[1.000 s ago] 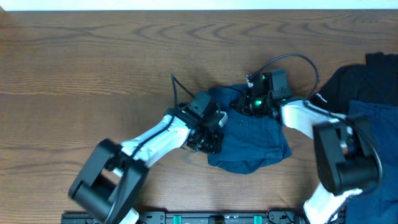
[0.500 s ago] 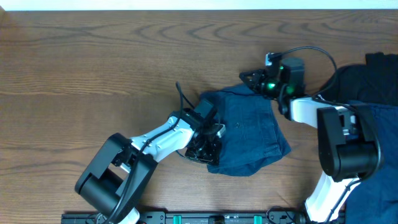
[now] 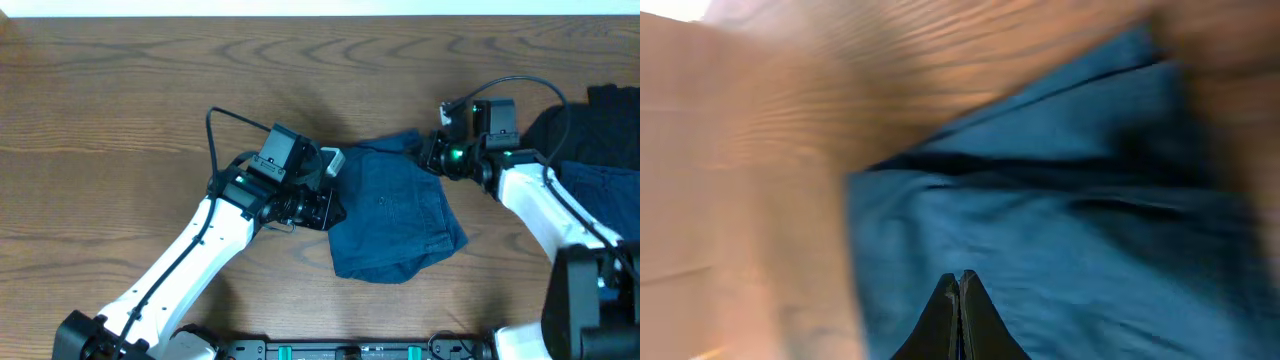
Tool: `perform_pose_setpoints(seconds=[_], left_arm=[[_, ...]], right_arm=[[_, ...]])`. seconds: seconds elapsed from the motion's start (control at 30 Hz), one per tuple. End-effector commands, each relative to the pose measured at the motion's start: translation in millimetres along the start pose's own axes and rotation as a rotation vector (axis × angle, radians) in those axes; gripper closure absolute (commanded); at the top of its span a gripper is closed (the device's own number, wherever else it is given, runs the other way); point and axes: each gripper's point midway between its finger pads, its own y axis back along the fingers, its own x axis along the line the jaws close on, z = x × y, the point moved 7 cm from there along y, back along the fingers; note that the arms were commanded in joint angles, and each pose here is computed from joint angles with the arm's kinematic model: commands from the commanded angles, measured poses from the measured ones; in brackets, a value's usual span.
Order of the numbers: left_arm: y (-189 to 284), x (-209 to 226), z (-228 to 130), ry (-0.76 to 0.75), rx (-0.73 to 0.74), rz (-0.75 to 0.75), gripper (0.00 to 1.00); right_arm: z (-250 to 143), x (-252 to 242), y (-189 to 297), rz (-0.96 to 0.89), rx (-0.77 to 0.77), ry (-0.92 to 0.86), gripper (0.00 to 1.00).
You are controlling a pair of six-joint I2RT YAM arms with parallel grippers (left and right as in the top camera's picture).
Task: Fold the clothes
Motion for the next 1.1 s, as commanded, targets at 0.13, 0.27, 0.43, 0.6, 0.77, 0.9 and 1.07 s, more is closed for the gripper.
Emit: perform_pose_setpoints(seconds=[0.13, 0.27, 0.43, 0.6, 0.77, 0.9, 1.07], left_arm=[[-55, 3, -35, -0.062, 0.172, 0.135, 0.94], [-83, 0, -53, -0.088, 0.286, 0.164, 0.94], [-112, 23, -65, -0.060, 0.385, 0.262, 0.94], [-123, 64, -62, 0.031, 0.406, 0.415, 0.94], [-101, 109, -29, 0.173, 0.285, 0.471, 0.94], [-74, 137, 16, 0.279, 0.117, 0.411, 0.94], [-30, 140, 74, 0.299, -0.062, 0.268, 0.92]], right_arm=[[5, -12, -13, -0.179, -0.060, 0.202, 0.99], [14, -22, -37, -0.187, -0.090, 0.222, 0.99], [9, -50, -71, -0.217, -0.057, 0.188, 0.99], [-17, -76, -74, -0.349, 0.078, 0.114, 0.99], [-39, -84, -48, -0.511, 0.175, 0.024, 0.99], [-53, -71, -30, -0.538, 0.225, -0.039, 0.99], [-57, -36, -9, -0.505, 0.195, 0.037, 0.99]])
